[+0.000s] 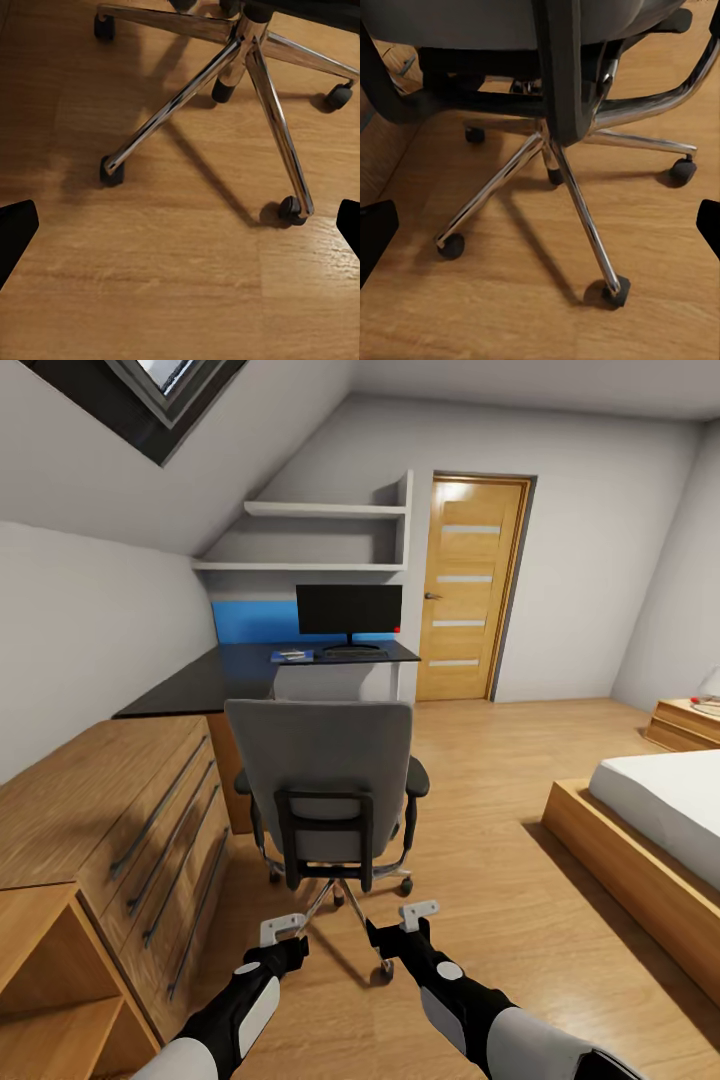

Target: In the bedroom, organize the workspace by keeping the computer under the desk, ensuring the monitor is on the desk, placing the keyboard on the desk next to the monitor, placing the mouse on the desk next to the keyboard, moving the folder from the swivel chair onto the desk next to the mouse, stacking the notebook on top of the folder with the pen on top of the notebook, and positioning the swivel chair next to the desk.

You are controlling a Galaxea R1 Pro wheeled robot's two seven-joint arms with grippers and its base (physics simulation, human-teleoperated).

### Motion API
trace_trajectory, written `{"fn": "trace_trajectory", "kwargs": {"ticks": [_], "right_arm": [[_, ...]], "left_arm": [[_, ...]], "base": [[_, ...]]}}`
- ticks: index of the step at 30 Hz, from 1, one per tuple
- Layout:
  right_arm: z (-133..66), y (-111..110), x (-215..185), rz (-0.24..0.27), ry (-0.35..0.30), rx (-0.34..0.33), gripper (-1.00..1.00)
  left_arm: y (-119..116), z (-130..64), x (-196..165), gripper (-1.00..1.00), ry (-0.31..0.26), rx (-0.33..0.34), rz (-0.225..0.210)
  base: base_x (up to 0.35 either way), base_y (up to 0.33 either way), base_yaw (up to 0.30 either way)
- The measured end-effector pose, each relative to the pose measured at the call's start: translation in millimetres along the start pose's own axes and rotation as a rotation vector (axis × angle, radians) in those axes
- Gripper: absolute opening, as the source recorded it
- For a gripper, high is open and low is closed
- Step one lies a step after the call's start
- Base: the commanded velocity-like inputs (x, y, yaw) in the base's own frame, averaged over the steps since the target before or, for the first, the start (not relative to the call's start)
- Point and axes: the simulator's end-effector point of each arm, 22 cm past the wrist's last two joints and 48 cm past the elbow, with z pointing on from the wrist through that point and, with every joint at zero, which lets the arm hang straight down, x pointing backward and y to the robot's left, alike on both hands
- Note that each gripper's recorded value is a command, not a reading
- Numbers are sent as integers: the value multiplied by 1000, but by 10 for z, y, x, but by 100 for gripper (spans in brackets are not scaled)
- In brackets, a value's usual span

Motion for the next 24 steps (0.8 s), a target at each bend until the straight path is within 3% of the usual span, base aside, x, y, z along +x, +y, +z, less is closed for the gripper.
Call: {"fn": "trace_trajectory", "kwargs": {"ticks": [16, 24], "right_arm": [[83, -76, 230, -5, -54, 5, 100], [126, -98, 374, -5, -65, 6, 100]], "left_arm": [[186, 197, 233, 100, -21, -24, -54], [223, 291, 381, 100, -22, -24, -60]], "base": [[0, 0, 0], [0, 0, 0]]}}
